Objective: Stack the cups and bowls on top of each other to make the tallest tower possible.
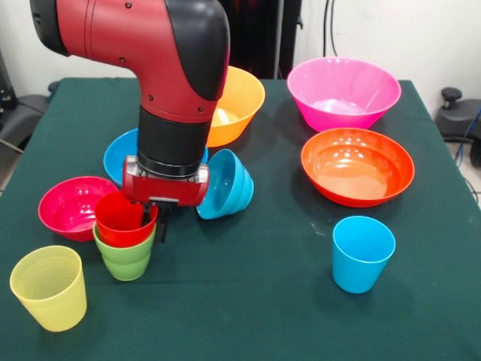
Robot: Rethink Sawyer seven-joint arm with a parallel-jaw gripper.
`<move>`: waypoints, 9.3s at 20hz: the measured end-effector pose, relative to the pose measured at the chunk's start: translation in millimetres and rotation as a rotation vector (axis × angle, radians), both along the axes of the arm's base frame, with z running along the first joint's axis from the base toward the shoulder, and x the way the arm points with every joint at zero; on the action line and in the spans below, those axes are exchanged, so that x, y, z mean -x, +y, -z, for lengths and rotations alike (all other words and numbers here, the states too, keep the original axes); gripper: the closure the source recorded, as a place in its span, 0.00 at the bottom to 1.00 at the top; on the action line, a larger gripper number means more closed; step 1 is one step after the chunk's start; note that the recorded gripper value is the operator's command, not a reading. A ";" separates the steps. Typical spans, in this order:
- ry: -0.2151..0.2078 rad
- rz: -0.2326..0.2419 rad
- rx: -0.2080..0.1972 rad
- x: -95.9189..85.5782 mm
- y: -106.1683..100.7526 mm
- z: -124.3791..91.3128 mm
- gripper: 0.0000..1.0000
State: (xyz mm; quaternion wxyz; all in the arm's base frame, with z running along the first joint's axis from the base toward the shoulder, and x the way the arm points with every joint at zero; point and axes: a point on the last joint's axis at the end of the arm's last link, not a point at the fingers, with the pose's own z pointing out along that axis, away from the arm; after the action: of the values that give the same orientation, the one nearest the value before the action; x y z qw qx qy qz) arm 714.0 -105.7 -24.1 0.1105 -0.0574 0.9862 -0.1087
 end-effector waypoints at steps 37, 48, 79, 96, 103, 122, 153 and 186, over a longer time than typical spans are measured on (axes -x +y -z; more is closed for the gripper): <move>0.009 0.091 -0.116 -12.7 142.8 -6.7 1.00; 0.005 0.130 -0.095 -6.8 148.5 -5.8 1.00; 0.006 0.129 -0.058 0.5 135.9 2.8 0.00; 0.126 0.155 -0.053 11.7 135.5 -0.2 0.00; 0.197 0.175 -0.049 8.4 134.6 -17.7 0.00; 0.080 0.200 -0.097 -58.0 141.9 -85.8 0.00; 0.102 0.227 -0.228 -67.3 196.1 -42.6 0.00; 0.216 0.235 -0.249 -19.5 213.1 14.6 1.00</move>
State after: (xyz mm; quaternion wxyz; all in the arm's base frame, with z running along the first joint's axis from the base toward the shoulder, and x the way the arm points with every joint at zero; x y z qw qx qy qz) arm 733.5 107.4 -38.8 -0.0029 0.0610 0.9981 0.0088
